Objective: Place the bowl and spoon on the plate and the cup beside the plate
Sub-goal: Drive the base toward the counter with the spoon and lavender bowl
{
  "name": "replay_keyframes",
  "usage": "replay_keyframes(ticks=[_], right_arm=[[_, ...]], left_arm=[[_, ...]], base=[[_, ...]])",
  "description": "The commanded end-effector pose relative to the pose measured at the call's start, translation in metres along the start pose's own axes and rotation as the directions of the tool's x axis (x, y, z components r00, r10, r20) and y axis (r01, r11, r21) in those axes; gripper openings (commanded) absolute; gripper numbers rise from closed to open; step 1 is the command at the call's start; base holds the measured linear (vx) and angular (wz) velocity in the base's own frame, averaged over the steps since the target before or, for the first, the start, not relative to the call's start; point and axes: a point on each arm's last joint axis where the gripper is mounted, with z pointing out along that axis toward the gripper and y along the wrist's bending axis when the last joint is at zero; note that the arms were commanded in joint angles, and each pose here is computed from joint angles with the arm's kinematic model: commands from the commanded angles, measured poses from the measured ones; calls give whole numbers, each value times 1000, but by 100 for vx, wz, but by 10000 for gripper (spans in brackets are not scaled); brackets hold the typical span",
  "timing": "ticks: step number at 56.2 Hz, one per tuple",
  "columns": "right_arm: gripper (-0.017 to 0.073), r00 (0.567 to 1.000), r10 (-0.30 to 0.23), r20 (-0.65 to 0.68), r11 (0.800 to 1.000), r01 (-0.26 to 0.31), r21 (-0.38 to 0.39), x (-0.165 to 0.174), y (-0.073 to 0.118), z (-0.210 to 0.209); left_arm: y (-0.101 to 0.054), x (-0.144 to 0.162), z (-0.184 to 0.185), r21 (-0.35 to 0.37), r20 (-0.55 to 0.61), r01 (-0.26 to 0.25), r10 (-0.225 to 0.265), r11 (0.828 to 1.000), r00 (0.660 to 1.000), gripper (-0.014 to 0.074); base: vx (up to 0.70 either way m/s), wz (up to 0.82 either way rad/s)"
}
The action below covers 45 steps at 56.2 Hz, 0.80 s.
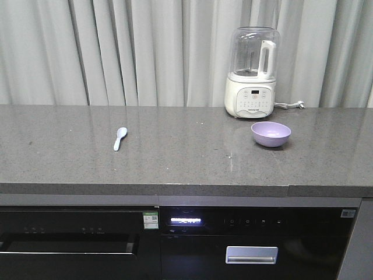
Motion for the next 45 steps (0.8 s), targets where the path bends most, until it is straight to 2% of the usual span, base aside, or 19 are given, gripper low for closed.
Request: replay_keyframes(ticks=[1, 45], right_arm=[[-8, 997, -10, 76, 1000, 11, -8, -6, 1, 0], [-8, 997, -10, 75, 1000, 11, -7, -6, 1, 0]], left_arm=[[-2, -17, -3, 14, 125, 9, -11, 1000, 992, -3], [-2, -17, -3, 14, 125, 9, -11, 1000, 992, -3]], base=[[0, 0], [4, 2]])
